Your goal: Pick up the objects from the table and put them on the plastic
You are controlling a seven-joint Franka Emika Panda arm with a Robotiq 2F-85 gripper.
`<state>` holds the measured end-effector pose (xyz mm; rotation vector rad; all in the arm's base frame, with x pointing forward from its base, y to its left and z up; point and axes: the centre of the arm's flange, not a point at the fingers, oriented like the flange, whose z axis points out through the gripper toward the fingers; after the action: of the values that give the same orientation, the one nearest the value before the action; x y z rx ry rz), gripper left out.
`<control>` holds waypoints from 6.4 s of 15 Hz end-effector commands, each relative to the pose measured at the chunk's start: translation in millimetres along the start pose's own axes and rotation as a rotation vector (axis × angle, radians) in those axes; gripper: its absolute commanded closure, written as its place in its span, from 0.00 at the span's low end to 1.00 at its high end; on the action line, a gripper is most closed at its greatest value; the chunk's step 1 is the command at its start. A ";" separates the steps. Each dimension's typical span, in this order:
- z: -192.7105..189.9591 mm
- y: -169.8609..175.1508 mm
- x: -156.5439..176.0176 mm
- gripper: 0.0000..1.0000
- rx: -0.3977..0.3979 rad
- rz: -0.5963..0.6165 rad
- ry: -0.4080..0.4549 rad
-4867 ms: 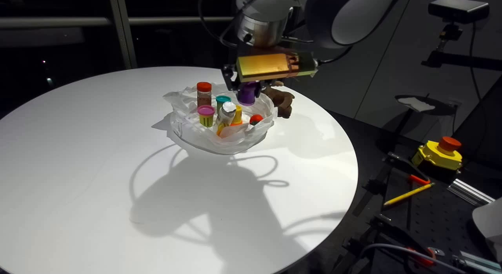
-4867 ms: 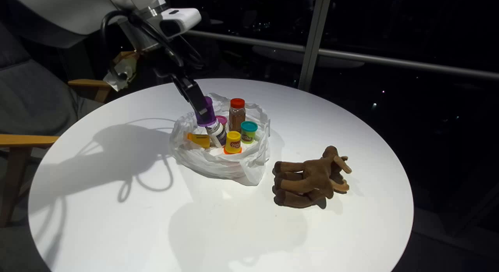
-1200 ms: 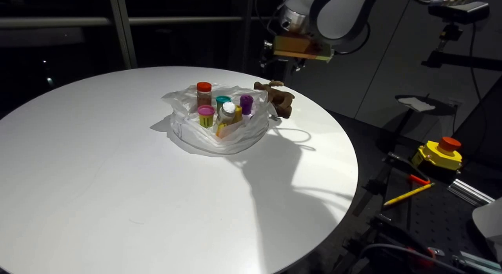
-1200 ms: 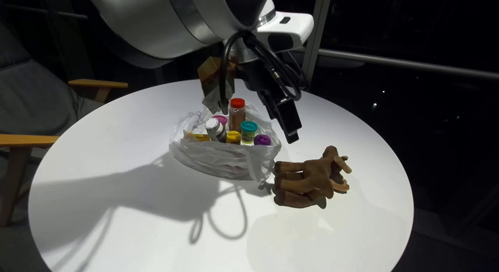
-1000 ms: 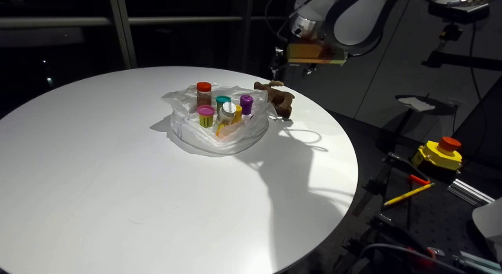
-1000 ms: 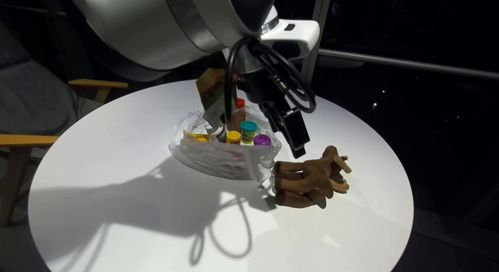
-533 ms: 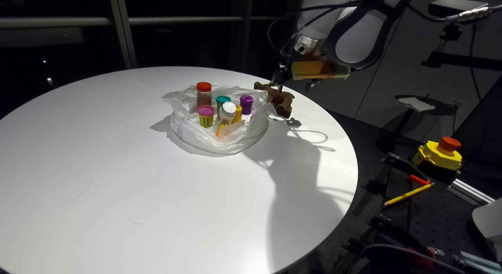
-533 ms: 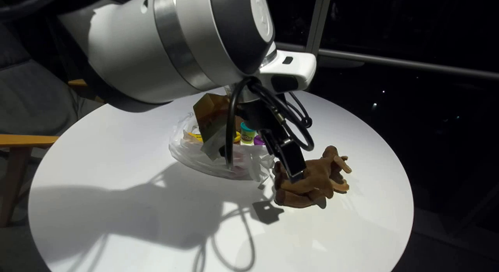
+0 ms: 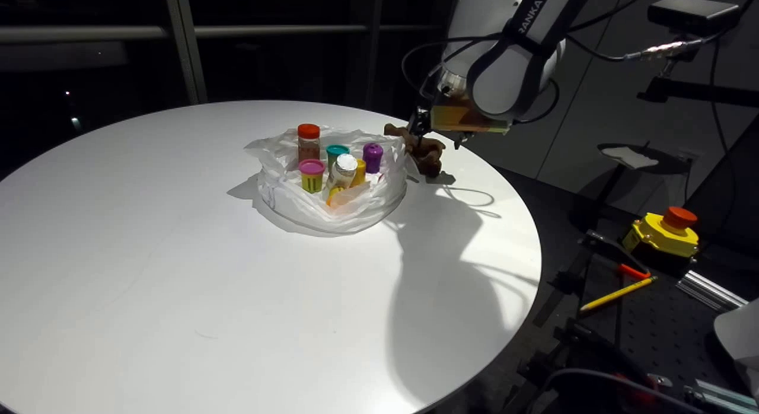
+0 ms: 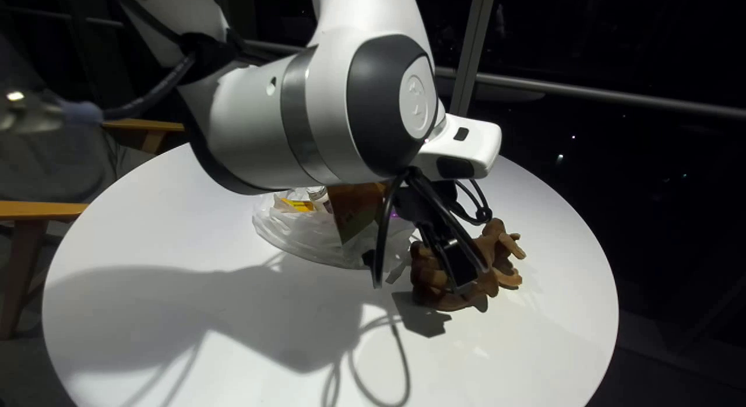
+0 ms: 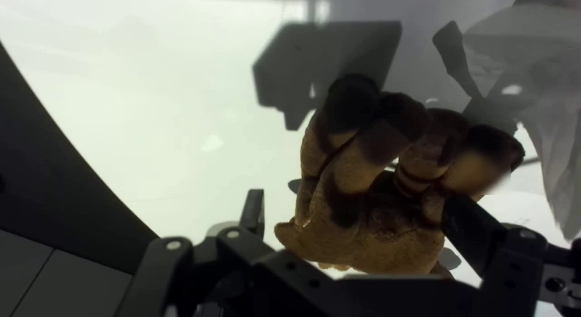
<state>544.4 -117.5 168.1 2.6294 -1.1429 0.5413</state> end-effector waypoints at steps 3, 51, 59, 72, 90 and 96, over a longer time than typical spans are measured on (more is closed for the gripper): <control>32.9 -2.2 39.2 0.00 0.049 0.118 0.025; -184.0 -147.6 -95.2 0.89 0.543 -0.236 -0.009; -146.6 -135.5 -76.3 0.89 0.509 -0.217 -0.032; -97.5 -141.3 -53.2 0.42 0.474 -0.209 -0.037; -209.7 4.3 -45.9 0.00 0.240 -0.247 -0.060; -144.6 6.0 -53.2 0.00 0.156 -0.373 -0.184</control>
<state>471.2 -36.8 277.5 2.9784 -0.6432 0.3291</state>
